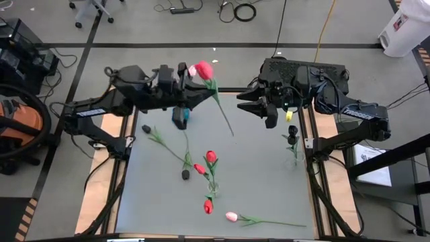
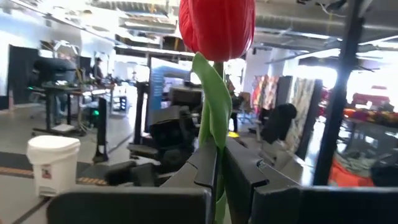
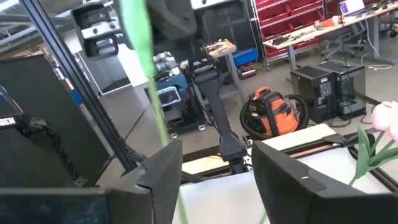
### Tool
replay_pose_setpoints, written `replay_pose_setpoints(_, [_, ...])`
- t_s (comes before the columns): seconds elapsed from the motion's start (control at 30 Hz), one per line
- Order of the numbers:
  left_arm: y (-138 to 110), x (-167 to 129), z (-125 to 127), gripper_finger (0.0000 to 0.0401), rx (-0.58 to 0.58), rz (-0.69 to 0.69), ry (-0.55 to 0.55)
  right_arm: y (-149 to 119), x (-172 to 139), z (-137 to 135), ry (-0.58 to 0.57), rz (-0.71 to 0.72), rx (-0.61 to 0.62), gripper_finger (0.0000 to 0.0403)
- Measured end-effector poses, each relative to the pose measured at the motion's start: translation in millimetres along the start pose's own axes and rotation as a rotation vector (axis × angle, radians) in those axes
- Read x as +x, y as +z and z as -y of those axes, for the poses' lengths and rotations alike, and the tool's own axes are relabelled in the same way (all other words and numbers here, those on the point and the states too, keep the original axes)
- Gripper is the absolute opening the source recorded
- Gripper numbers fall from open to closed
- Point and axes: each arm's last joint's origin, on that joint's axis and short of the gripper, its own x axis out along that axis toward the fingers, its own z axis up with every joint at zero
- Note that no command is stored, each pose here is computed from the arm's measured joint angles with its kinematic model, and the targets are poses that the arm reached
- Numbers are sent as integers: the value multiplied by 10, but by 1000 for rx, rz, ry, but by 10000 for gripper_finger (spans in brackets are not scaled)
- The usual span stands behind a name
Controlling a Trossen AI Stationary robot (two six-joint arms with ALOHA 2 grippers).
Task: Sort flowers into vase by color
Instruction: Put the red flower into the left transparent vase
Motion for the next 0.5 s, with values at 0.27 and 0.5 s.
replay_pose_setpoints(0.27, [67,-91,299,20,-61,-85,-28,-26,-1,11,-11,-26,-26,185])
replay_pose_setpoints(0.5, [-7,-105,589,20,-117,-126,-57,-100,-7,39,-38,-103,-52,185])
